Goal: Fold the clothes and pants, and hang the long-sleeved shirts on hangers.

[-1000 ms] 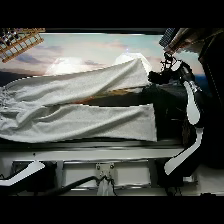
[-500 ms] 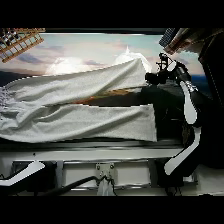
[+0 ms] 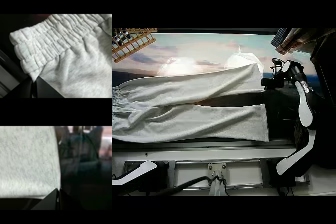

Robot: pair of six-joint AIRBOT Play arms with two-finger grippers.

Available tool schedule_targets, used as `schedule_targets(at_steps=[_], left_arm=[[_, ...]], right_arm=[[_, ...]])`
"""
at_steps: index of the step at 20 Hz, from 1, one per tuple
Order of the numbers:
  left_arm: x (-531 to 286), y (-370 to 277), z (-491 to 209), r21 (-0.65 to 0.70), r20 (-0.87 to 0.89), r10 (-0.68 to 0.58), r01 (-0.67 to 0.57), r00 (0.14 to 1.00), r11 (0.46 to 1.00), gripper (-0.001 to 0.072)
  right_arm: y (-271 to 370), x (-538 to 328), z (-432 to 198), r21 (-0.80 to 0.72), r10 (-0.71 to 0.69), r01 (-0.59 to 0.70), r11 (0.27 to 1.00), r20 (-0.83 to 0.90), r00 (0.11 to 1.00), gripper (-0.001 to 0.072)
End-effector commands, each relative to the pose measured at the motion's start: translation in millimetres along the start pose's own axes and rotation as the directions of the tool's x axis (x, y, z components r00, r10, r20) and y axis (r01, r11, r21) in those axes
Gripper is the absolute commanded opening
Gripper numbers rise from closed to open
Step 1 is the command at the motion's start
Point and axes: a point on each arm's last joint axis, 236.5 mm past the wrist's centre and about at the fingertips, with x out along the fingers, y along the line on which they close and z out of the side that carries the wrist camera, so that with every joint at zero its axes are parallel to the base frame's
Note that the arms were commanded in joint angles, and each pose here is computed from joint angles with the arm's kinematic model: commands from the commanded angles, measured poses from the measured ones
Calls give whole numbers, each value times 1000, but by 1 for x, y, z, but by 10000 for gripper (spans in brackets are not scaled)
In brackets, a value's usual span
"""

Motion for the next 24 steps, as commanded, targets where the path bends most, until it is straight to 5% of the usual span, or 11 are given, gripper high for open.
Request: schedule_targets(at_steps=[1,12,13,15,19,24], left_arm=[[3,-1,-2,-1,-10,-4,4,1000,1000,31],[3,-1,-2,-3,-11,-5,5,1000,1000,31],[3,-2,-2,-6,-10,-8,8,1000,1000,30],[3,-3,-2,-13,-9,-15,15,1000,1000,31],[3,-4,-3,-13,-15,-16,16,1000,1000,31],[3,-4,-3,-13,-15,-16,16,1000,1000,31]], right_arm=[[-7,-19,-30,-7,-41,40,999,-60,997,38],[-23,-20,-118,-34,-113,109,994,-182,977,40],[-20,-23,-116,-27,-104,101,994,-170,980,62],[-16,-38,-110,-15,-101,100,995,-126,987,281],[-5,-93,-120,-1,-99,99,995,-50,994,278],[16,-98,-228,50,-21,32,998,-198,980,279]])
